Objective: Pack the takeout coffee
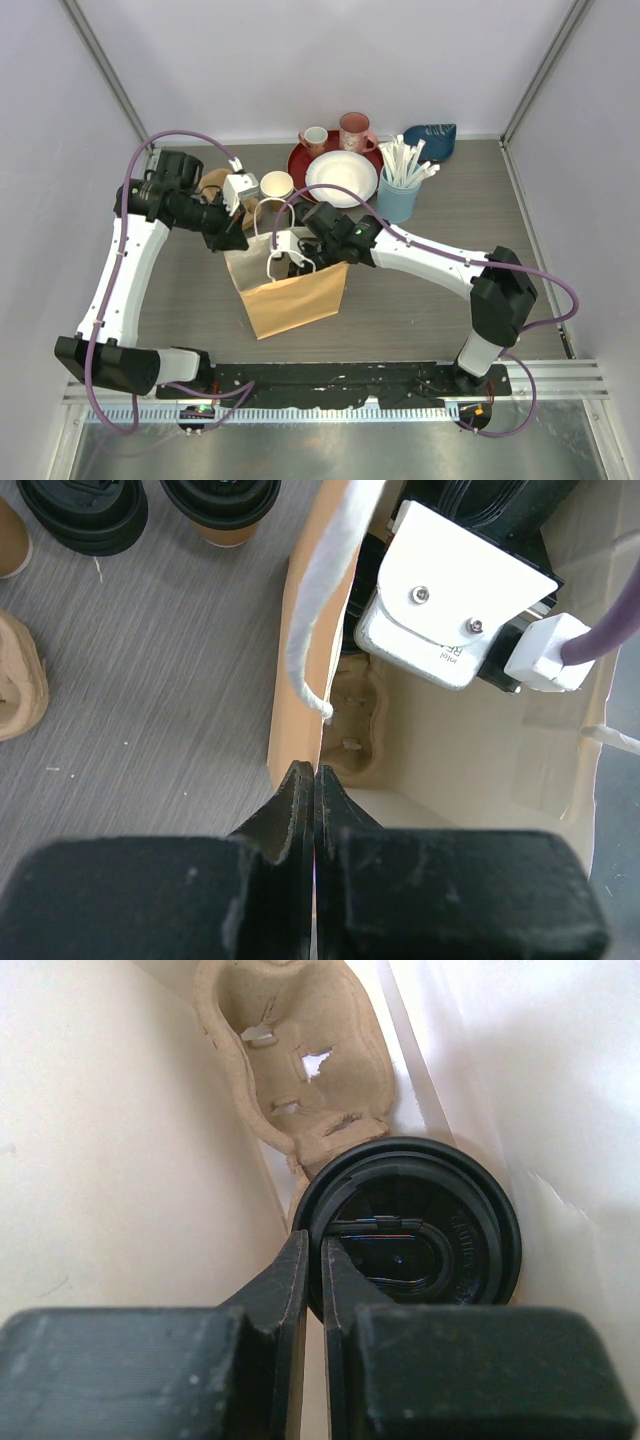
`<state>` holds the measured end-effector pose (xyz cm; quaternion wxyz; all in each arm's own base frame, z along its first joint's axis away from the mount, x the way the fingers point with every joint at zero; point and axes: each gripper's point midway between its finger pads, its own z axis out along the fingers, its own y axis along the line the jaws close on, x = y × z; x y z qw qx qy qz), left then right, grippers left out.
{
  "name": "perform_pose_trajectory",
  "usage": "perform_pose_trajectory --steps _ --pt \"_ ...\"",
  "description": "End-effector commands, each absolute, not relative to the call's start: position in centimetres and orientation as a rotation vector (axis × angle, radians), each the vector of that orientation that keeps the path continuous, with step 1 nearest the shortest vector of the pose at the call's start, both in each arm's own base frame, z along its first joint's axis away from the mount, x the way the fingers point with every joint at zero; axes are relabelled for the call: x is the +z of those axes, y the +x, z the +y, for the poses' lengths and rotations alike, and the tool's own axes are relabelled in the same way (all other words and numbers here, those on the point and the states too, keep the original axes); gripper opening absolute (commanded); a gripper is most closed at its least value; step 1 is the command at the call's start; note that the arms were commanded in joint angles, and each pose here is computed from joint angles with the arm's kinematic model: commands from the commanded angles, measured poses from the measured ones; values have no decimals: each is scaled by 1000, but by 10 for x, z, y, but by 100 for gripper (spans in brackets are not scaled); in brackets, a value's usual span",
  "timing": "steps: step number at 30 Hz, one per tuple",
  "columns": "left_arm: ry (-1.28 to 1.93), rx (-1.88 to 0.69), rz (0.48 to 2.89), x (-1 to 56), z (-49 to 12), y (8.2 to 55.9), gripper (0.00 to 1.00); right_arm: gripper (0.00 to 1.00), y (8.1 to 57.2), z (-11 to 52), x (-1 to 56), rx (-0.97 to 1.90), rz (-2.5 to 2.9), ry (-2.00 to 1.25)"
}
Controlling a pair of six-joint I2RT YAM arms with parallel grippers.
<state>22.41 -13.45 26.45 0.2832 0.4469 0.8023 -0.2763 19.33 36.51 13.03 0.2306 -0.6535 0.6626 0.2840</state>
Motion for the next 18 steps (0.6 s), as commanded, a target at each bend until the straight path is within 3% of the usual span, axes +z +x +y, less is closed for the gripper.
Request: perform_pose_trajectory --steps 1,8,18 --pt "1196 -802 2223 265 -131 194 0 3 183 347 104 764 1922 -1850" --pt "1198 -792 2223 265 -130 194 0 33 189 347 115 727 1907 -1829" --pt "1203 -779 2225 265 -129 195 0 46 189 351 137 748 1879 -1810"
